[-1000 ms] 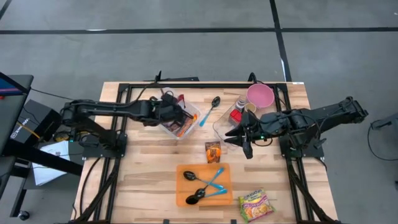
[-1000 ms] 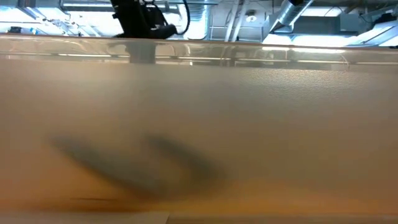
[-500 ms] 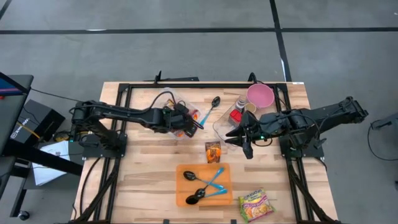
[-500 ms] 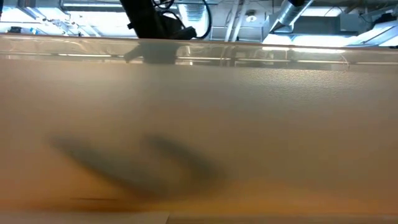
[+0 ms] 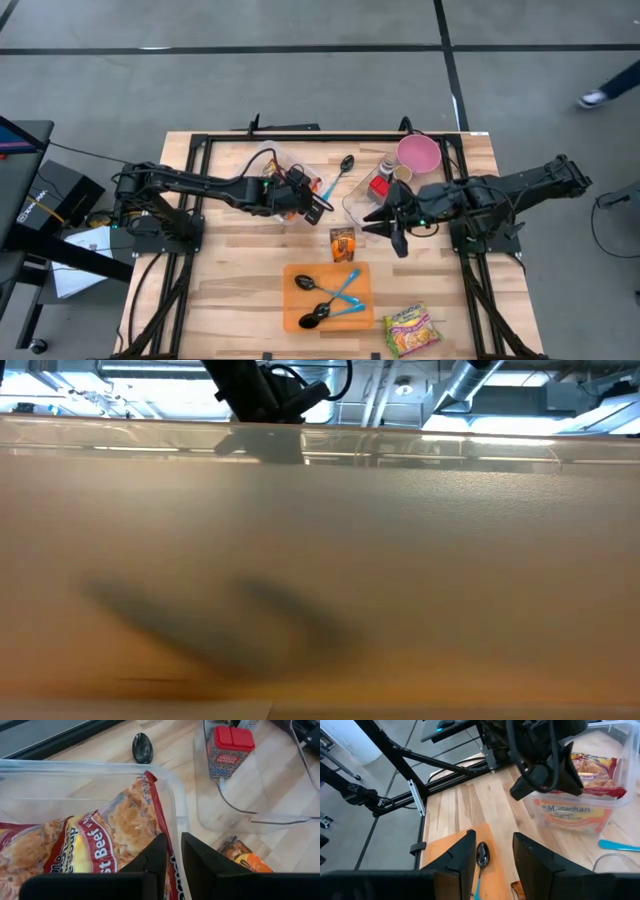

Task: Pick & Place Food Item
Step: Put the red noodle pack into the transparent container

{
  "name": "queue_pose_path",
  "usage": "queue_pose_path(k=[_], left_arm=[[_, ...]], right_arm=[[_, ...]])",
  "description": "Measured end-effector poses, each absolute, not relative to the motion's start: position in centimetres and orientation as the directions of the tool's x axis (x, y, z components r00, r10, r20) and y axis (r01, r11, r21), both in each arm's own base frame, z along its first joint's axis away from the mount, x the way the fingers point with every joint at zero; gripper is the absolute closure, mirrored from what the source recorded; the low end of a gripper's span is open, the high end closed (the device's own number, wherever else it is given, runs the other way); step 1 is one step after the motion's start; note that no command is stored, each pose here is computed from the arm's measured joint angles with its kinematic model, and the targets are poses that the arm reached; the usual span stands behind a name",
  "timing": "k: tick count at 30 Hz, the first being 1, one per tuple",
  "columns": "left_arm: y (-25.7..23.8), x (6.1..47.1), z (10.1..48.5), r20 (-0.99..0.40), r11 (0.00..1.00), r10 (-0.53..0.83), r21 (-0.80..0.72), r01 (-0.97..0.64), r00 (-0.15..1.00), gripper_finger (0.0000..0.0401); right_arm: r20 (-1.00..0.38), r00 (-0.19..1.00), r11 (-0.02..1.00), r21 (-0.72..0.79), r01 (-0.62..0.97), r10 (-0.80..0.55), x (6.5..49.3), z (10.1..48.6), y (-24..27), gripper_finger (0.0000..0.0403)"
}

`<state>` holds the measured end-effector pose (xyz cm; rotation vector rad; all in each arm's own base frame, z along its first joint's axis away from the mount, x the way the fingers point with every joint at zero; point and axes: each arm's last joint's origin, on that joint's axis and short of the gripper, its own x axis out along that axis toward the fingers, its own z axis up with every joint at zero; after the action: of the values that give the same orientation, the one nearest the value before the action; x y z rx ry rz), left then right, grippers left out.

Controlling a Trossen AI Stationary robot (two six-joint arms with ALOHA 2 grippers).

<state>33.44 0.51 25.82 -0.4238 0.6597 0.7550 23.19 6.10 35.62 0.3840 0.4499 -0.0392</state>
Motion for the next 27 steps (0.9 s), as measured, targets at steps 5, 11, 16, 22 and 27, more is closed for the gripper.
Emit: queue_pose_path(k=[5, 11, 16, 22, 27], left_arm=[[0.5, 33.7, 26.1, -0.644, 0.651, 0.512, -0.14, -0.746, 0.568, 0.0357], [0.5, 34.4, 26.8, -0.578, 0.642, 0.53, -0.205, -0.739, 0.621, 0.0373], [1.4, 33.8, 26.7, -0.57, 0.57, 0.618, -0.149, -0.808, 0.542, 0.0384], [2.9, 32.6, 27.1, -0.562, 0.484, 0.697, -0.089, -0.87, 0.445, 0.04], [4.5, 32.2, 26.8, -0.589, 0.452, 0.701, -0.068, -0.889, 0.402, 0.0401]], right_arm=[[-0.431, 0.9, 0.923, 0.368, 0.11, 0.064, 23.1, 35.6, 6.6, 0.028], [-0.432, 0.899, 0.919, 0.381, 0.106, 0.076, 23.0, 35.6, 6.9, 0.028], [-0.423, 0.903, 0.913, 0.395, 0.102, 0.082, 22.8, 35.7, 7.0, 0.028], [-0.383, 0.921, 0.905, 0.414, 0.096, 0.077, 21.8, 36.6, 6.9, 0.028], [-0.342, 0.939, 0.902, 0.415, 0.117, 0.036, 20.8, 37.4, 6.4, 0.028]])
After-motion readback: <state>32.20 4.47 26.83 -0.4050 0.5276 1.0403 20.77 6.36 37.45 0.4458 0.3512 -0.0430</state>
